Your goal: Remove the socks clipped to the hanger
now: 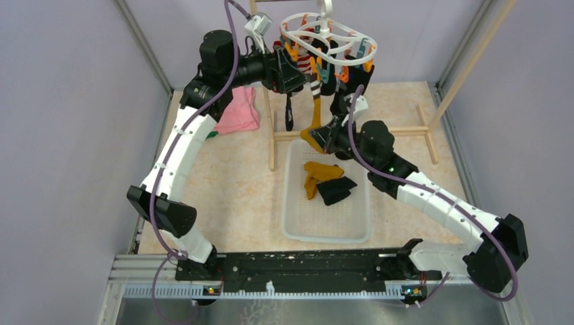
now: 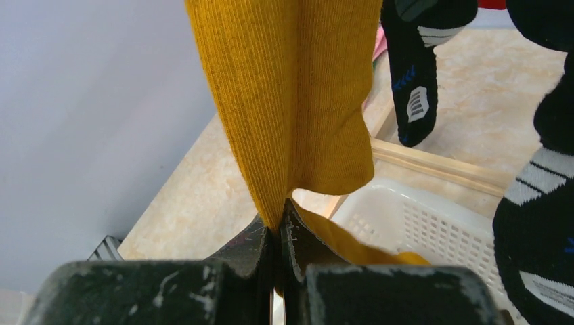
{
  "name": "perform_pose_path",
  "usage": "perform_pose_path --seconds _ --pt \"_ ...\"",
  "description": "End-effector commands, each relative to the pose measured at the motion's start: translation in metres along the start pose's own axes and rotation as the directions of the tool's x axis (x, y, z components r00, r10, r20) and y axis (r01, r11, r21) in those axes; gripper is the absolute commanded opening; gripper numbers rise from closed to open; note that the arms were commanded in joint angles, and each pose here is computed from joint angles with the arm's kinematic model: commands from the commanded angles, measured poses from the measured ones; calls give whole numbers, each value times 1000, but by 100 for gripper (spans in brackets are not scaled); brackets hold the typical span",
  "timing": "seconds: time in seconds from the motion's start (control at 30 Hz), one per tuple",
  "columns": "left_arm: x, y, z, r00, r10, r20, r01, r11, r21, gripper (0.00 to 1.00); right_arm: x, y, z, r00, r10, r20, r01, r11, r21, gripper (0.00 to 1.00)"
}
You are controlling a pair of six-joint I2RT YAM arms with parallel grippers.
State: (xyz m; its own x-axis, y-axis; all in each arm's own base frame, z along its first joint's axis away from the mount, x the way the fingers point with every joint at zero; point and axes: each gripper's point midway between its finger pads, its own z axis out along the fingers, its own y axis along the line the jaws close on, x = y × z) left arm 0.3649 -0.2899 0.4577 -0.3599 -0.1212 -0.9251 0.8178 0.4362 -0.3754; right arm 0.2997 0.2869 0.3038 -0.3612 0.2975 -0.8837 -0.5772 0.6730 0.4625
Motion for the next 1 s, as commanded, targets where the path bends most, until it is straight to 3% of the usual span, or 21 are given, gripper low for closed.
perform_pose_path --seconds 0.0,0.47,0.97 --pt "-17 -7 7 997 59 50 -59 998 17 85 -27 20 10 996 -33 83 35 999 -27 0" --pt "-12 -3 14 992 125 35 -124 992 -36 79 -18 33 28 997 -22 79 25 999 -36 0" --pt "32 2 14 994 96 -58 -98 995 -33 75 -22 38 26 996 -13 87 17 999 -49 0"
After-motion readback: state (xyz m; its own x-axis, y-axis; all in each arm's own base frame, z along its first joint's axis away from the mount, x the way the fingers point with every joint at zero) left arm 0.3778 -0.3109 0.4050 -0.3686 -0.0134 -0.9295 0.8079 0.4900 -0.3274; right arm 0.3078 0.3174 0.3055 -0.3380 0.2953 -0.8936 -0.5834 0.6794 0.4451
